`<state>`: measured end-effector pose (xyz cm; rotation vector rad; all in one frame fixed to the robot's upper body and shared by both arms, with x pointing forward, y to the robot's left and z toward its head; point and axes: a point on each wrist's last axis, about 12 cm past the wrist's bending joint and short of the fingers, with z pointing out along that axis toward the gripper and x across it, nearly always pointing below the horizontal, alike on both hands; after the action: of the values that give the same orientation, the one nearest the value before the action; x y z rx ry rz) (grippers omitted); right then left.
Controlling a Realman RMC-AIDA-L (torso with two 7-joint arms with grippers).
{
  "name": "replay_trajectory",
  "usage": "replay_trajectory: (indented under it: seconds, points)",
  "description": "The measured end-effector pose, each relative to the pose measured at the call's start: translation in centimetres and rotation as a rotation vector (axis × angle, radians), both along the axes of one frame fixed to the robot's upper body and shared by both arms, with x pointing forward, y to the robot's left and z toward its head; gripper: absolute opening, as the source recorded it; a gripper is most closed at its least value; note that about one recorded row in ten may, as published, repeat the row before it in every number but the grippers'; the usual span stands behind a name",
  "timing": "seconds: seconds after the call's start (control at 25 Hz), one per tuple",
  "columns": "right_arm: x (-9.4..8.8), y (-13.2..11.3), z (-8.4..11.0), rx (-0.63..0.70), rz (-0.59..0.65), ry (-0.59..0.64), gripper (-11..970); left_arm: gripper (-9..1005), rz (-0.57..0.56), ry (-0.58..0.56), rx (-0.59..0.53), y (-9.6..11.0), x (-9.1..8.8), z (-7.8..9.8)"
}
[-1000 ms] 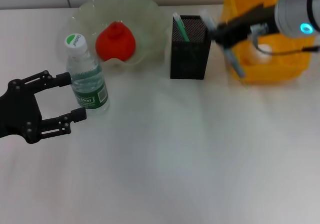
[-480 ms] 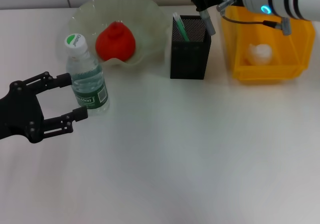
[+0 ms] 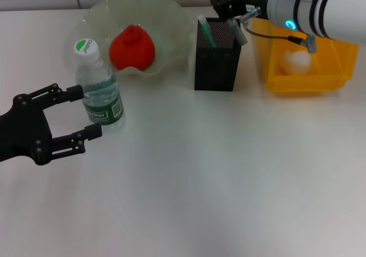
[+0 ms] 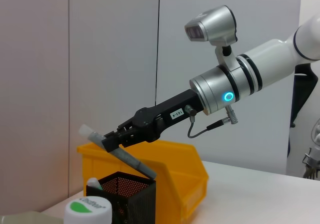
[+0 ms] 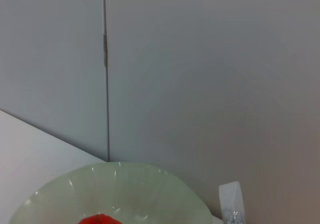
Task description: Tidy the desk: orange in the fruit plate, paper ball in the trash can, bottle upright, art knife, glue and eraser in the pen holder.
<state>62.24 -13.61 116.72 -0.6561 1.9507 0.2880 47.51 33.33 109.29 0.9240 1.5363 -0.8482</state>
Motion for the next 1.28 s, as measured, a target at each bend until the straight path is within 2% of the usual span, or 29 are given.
replay_trajectory:
  seconds: [0.4, 0.64, 1.28]
  points:
    - [-0.2, 0.7, 0.8, 0.016, 0.018, -0.043, 133, 812, 0.004, 0.009, -0.007, -0.1, -0.1, -0.4]
    - [-0.1, 1.2, -0.8, 0.009, 0.019, -0.073, 133, 813, 0.01, 0.011, -0.003, -0.1, -0.1, -0.5]
    - [-0.4, 1.7, -3.0, -0.008, 0.024, -0.096, 147, 813, 0.0, 0.033, 0.0, -0.4, -0.1, -0.9]
